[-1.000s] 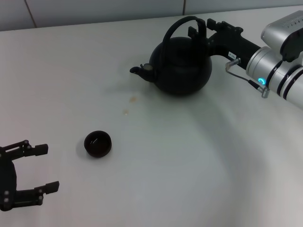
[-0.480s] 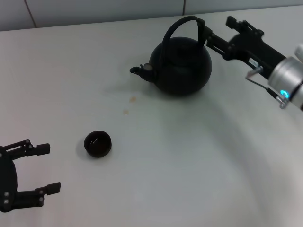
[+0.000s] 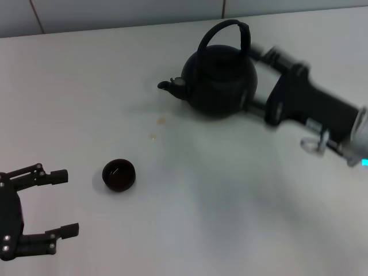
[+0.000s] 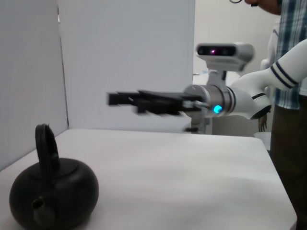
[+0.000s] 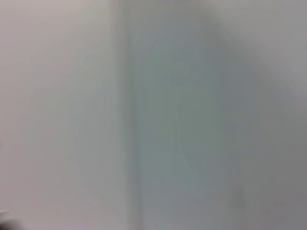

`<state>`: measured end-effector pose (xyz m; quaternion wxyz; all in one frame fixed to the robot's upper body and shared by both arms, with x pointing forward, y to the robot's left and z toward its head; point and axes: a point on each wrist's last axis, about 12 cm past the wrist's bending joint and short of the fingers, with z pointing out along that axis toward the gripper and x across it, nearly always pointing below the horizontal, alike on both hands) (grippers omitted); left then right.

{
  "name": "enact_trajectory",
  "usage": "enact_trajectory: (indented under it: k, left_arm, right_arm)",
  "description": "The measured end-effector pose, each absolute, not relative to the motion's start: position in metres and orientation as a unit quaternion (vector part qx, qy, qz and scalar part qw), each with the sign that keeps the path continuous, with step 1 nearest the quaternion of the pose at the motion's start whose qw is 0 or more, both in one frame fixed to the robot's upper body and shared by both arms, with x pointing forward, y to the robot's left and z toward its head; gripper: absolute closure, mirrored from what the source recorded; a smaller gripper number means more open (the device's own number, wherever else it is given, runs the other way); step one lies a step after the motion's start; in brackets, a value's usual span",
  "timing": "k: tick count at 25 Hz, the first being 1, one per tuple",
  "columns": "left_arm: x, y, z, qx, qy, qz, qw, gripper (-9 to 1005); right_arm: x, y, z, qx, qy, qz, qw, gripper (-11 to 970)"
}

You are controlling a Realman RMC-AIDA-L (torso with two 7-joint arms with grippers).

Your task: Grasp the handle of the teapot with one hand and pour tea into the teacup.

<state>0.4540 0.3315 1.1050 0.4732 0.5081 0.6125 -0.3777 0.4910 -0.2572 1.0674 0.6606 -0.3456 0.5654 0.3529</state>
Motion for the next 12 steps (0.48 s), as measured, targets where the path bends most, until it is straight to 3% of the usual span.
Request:
enact_trajectory:
  k: [3,12]
  left_arm:
    - [0.454,0.330,1.107,0.510,0.607,-0.380,0.476,159]
    - [0.449,0.325,1.112,0.516,0.587,-0.394,0.483,159]
  right_arm:
    - [0.479,-0.251,1.067,-0.409,0.544,0.383,0.625,187]
    - [0.466,-0.250,1.060,-0.440,0.548,0.403,0.586,187]
